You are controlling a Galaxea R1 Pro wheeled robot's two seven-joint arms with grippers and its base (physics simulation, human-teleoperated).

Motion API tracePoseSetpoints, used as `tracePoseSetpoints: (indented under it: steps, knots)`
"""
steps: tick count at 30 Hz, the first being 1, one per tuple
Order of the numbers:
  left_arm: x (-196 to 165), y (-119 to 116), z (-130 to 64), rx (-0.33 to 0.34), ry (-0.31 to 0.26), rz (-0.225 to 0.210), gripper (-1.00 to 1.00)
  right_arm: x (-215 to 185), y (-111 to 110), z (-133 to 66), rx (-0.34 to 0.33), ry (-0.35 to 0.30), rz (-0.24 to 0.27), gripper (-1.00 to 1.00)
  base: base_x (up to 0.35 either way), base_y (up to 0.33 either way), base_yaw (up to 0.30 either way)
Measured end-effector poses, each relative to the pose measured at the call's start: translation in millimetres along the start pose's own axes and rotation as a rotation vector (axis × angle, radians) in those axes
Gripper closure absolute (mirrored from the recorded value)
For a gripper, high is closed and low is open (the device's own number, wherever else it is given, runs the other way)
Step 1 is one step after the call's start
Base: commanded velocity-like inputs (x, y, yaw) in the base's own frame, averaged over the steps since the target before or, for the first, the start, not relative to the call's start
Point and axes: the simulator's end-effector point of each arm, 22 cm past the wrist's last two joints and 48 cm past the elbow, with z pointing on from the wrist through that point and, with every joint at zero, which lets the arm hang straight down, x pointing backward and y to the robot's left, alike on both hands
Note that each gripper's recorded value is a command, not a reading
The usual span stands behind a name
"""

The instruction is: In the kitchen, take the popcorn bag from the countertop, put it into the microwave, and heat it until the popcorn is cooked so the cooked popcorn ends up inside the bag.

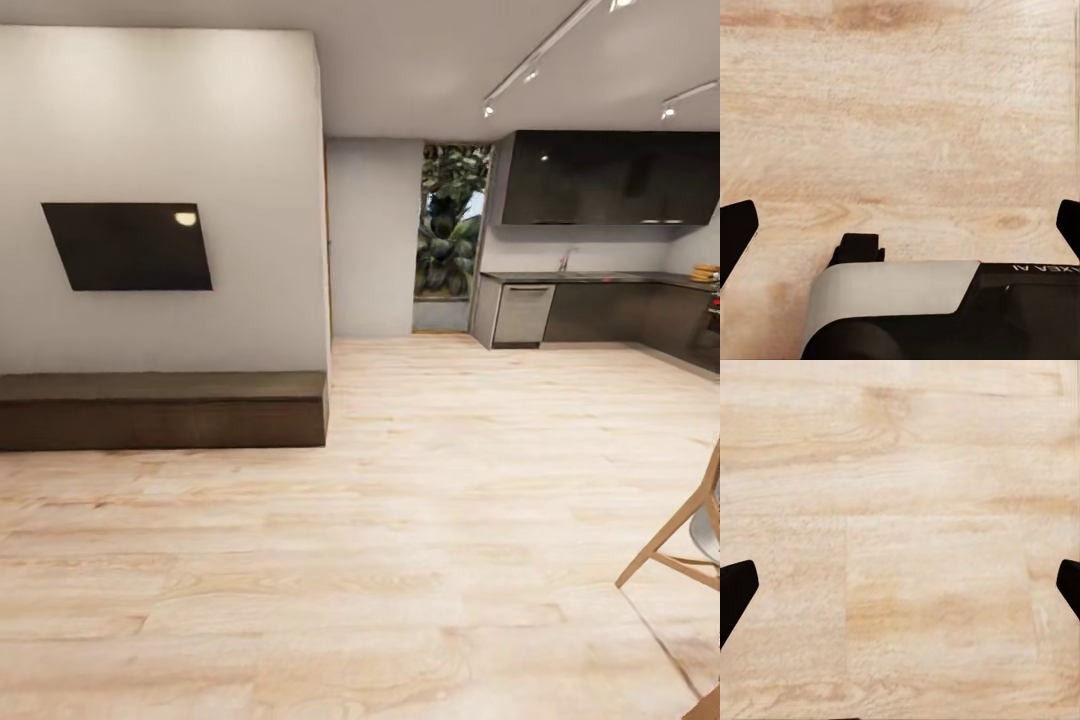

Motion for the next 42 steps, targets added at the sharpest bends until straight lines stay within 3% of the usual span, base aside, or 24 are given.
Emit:
tracePoseSetpoints:
  steps: [10, 25, 35, 42]
  knots:
    - [-0.4, 0.0, 0.1, 0.0, -0.001, 0.0, -1.0, 0.5, 0.1, -0.2, 0.0, 0.001, -0.001, -1.0, 0.34, 0.0, -0.273]
    - [-0.3, 0.1, 0.0, 0.0, -0.001, 0.0, -1.0, 0.5, 0.2, -0.1, 0.0, 0.001, 0.0, -1.0, 0.341, 0.0, -0.02]
    - [0.5, 0.0, -0.1, 0.0, 0.001, 0.0, -1.0, 0.4, 0.1, -0.1, 0.0, 0.001, -0.001, -1.0, 0.343, 0.0, -0.23]
    - [0.3, 0.1, -0.1, 0.0, 0.0, 0.0, -1.0, 0.3, 0.2, -0.1, 0.0, 0.0, 0.0, -1.0, 0.343, 0.0, -0.041]
